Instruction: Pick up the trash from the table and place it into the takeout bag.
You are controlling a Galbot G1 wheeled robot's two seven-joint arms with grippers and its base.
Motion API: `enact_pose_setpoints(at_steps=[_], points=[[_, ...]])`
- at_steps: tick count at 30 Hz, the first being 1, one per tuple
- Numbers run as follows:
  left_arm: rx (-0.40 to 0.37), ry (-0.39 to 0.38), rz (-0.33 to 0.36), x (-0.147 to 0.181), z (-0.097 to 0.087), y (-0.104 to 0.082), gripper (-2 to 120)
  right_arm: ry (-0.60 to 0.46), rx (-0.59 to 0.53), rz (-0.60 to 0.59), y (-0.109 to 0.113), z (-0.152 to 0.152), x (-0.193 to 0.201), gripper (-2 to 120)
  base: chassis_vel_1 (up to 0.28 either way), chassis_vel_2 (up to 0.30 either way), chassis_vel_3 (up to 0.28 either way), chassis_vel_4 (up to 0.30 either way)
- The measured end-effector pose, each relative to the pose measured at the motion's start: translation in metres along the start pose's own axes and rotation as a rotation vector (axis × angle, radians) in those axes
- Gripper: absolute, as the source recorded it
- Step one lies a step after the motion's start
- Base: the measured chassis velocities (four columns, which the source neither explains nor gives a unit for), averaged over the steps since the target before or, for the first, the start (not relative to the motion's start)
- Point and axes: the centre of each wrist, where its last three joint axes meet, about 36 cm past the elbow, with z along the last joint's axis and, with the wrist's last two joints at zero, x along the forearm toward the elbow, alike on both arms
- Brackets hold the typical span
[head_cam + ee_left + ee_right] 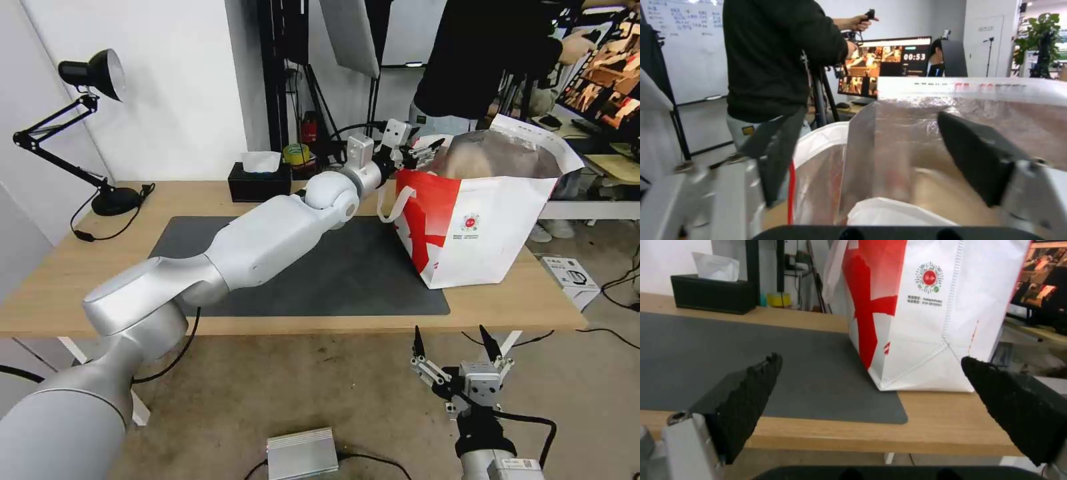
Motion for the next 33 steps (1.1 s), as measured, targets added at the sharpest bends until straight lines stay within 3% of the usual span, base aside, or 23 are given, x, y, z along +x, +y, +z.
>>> enact_pose_setpoints(at_steps=[4, 10, 15, 19, 20, 24, 25, 28, 30, 33], points=[[-0.006, -0.009, 0.006, -0.001, -0.005, 0.0, 99, 0.0, 0.0, 0.0, 0.0, 0.0, 0.0, 100, 0.0, 0.0, 0.0, 0.0], [-0.01, -0.035, 0.007, 0.002, -0.015, 0.002, 100, 0.0, 0.0, 0.0, 0.0, 0.0, 0.0, 100, 0.0, 0.0, 0.0, 0.0], [-0.08, -0.099, -0.025, 0.02, -0.03, 0.01, 100, 0.0, 0.0, 0.0, 0.0, 0.0, 0.0, 100, 0.0, 0.0, 0.0, 0.0], [-0.167, -0.195, -0.087, 0.075, -0.044, 0.025, 100, 0.0, 0.0, 0.0, 0.0, 0.0, 0.0, 100, 0.0, 0.0, 0.0, 0.0], [-0.167, -0.195, -0.087, 0.075, -0.044, 0.025, 100, 0.0, 0.0, 0.0, 0.0, 0.0, 0.0, 100, 0.0, 0.0, 0.0, 0.0], [-0.124, -0.276, -0.171, 0.15, -0.056, 0.018, 100, 0.0, 0.0, 0.0, 0.0, 0.0, 0.0, 100, 0.0, 0.0, 0.0, 0.0], [-0.124, -0.276, -0.171, 0.15, -0.056, 0.018, 100, 0.0, 0.0, 0.0, 0.0, 0.0, 0.0, 100, 0.0, 0.0, 0.0, 0.0], [-0.124, -0.308, -0.224, 0.208, -0.065, 0.013, 100, 0.0, 0.0, 0.0, 0.0, 0.0, 0.0, 100, 0.0, 0.0, 0.0, 0.0], [-0.125, -0.315, -0.237, 0.221, -0.067, 0.01, 100, 0.0, 0.0, 0.0, 0.0, 0.0, 0.0, 100, 0.0, 0.0, 0.0, 0.0], [-0.137, -0.323, -0.291, 0.269, -0.072, 0.005, 100, 0.0, 0.0, 0.0, 0.0, 0.0, 0.0, 100, 0.0, 0.0, 0.0, 0.0]])
